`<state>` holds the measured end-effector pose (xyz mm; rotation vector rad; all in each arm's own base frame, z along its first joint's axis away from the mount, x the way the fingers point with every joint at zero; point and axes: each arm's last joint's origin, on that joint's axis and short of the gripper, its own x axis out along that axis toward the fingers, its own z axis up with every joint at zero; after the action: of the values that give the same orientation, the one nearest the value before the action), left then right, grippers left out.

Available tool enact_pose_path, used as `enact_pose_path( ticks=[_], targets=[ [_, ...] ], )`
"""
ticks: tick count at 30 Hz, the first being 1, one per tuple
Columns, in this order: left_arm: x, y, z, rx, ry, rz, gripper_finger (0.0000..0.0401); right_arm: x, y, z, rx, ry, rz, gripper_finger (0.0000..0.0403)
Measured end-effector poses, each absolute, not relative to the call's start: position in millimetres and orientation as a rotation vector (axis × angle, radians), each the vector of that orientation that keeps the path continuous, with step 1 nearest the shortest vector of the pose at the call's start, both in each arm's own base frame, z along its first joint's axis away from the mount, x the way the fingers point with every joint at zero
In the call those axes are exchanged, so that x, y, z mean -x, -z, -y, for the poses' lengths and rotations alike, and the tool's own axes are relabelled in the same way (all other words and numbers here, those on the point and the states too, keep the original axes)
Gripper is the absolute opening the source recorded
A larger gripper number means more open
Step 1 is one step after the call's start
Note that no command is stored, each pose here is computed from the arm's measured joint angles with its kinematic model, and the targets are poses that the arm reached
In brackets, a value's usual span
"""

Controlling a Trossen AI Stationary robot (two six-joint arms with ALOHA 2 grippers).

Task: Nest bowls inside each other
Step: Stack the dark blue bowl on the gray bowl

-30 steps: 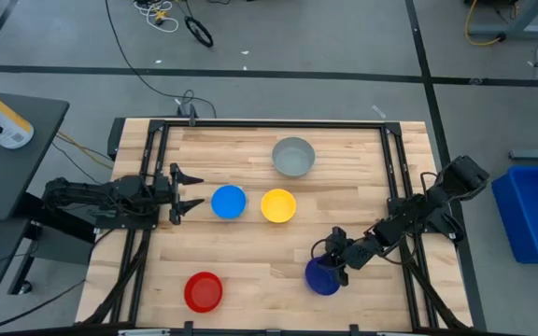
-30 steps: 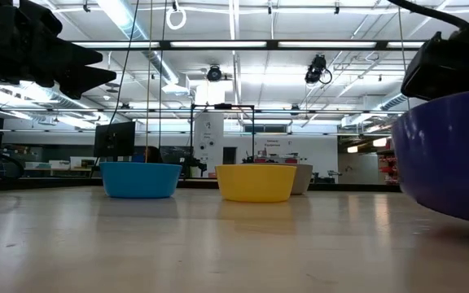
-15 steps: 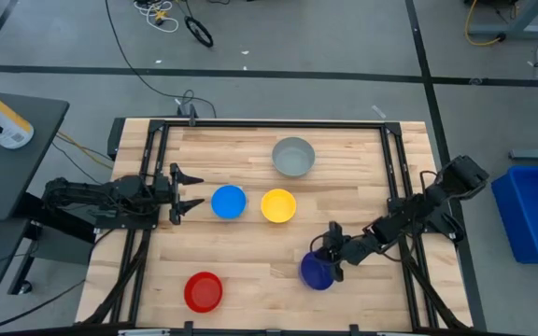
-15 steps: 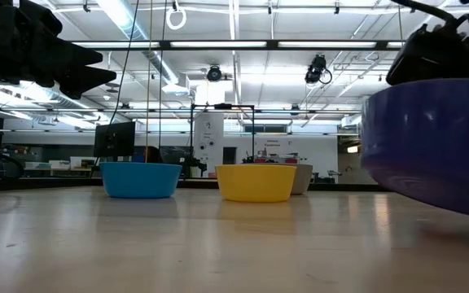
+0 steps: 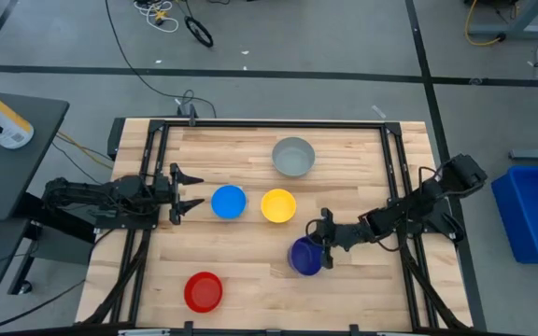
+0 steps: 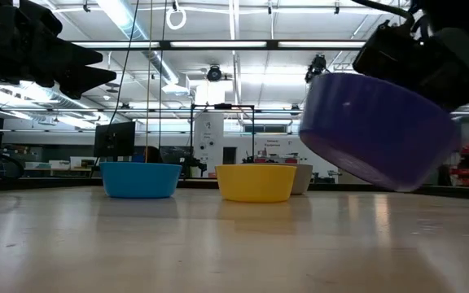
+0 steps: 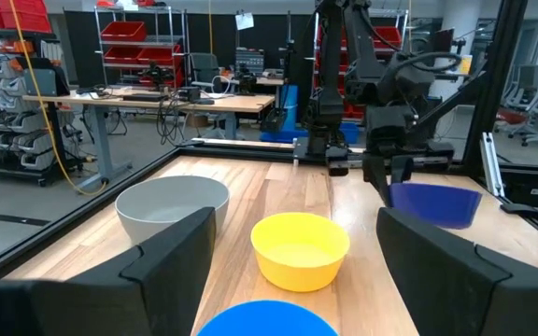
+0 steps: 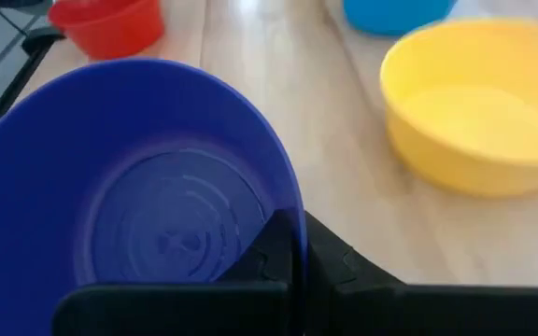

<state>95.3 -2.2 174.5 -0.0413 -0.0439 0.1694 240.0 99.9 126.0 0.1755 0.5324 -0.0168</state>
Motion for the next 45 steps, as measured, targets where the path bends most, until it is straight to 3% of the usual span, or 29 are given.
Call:
enact_pose_path(
  ticks=[10,27,45],
  targets=[
    [-95.3,-174.4,2.2,0.032,-0.170,0.042,0.0306,-244.3,-160.8,-82.7,-0.036,0.007,-0.356,0.0001],
    [-95.3,-174.2,2.2,0.033,-0.170,0.040,0.0307,-201.0,-234.3,-62.6,0.176,0.085,-0.155,0.0001],
    [-95.3,-174.1,2.2,0.033,-0.170,0.039,0.0307,-149.1,-263.8,-53.8,0.254,0.202,-0.105,0.0001]
  ],
)
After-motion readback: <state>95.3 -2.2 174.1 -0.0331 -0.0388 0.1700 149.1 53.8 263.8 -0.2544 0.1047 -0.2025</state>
